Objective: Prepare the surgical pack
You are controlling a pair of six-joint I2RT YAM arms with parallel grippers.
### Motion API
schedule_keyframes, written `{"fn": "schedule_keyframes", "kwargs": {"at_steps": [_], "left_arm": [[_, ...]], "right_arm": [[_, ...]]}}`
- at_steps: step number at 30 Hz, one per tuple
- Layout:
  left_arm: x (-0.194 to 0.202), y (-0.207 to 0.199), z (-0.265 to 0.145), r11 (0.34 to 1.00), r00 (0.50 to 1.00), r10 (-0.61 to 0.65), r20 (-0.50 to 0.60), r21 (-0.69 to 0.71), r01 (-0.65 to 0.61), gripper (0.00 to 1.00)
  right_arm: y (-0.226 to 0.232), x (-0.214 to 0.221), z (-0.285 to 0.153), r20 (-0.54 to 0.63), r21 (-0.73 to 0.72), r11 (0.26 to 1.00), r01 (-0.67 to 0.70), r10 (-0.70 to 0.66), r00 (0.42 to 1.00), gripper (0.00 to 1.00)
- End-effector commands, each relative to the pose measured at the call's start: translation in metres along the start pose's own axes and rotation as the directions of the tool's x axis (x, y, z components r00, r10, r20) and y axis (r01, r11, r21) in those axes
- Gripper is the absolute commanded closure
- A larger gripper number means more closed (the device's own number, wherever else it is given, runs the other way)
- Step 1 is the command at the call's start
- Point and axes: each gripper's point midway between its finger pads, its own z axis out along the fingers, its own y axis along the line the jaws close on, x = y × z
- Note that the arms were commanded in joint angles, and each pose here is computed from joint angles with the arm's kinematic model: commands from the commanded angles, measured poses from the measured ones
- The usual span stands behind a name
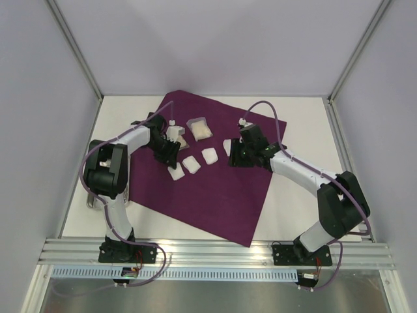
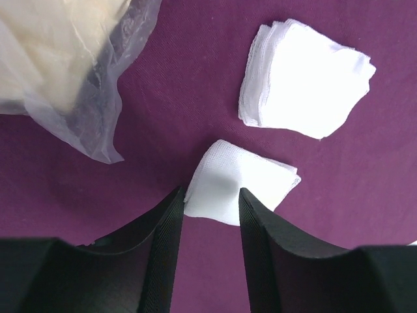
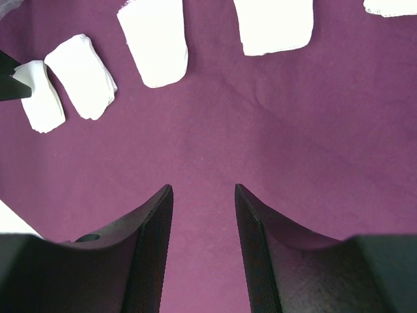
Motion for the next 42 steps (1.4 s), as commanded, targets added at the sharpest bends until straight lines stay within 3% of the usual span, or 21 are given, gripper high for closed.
{"fn": "schedule_keyframes", "kwargs": {"at_steps": [1, 15, 25, 36, 42], "left_arm": [[0.005, 0.0, 0.0, 1.0, 1.0, -0.011, -0.011, -0.006, 0.011, 0.52], [-0.008, 0.005, -0.031, 0.994, 0.998, 0.043, 0.046, -0.105, -0.038, 0.49], [0.012, 0.003, -0.005, 0.999, 0.999, -0.011, -0.037, -0.039, 0.01, 0.5], [0.019, 0.0, 0.006, 1.0, 0.997, -0.019, -0.08, 0.012, 0.02, 0.66], [0.021, -0.003, 0.005, 1.0, 0.995, 0.006, -0.1, 0.026, -0.003, 0.92]], "right_arm": [[0.004, -0.006, 0.001, 0.024, -0.02, 1.0, 0.004, -0.003, 1.0, 0.55], [0.003, -0.001, 0.002, 0.009, -0.019, 1.0, 0.002, -0.001, 1.0, 0.55], [0.004, -0.002, 0.0, 0.01, -0.025, 1.0, -0.001, 0.001, 1.0, 0.55], [0.002, -0.002, 0.001, 0.008, -0.013, 1.0, 0.001, -0.001, 1.0, 0.55], [0.002, -0.004, 0.001, 0.014, -0.007, 1.0, -0.002, 0.002, 1.0, 0.55]]}}
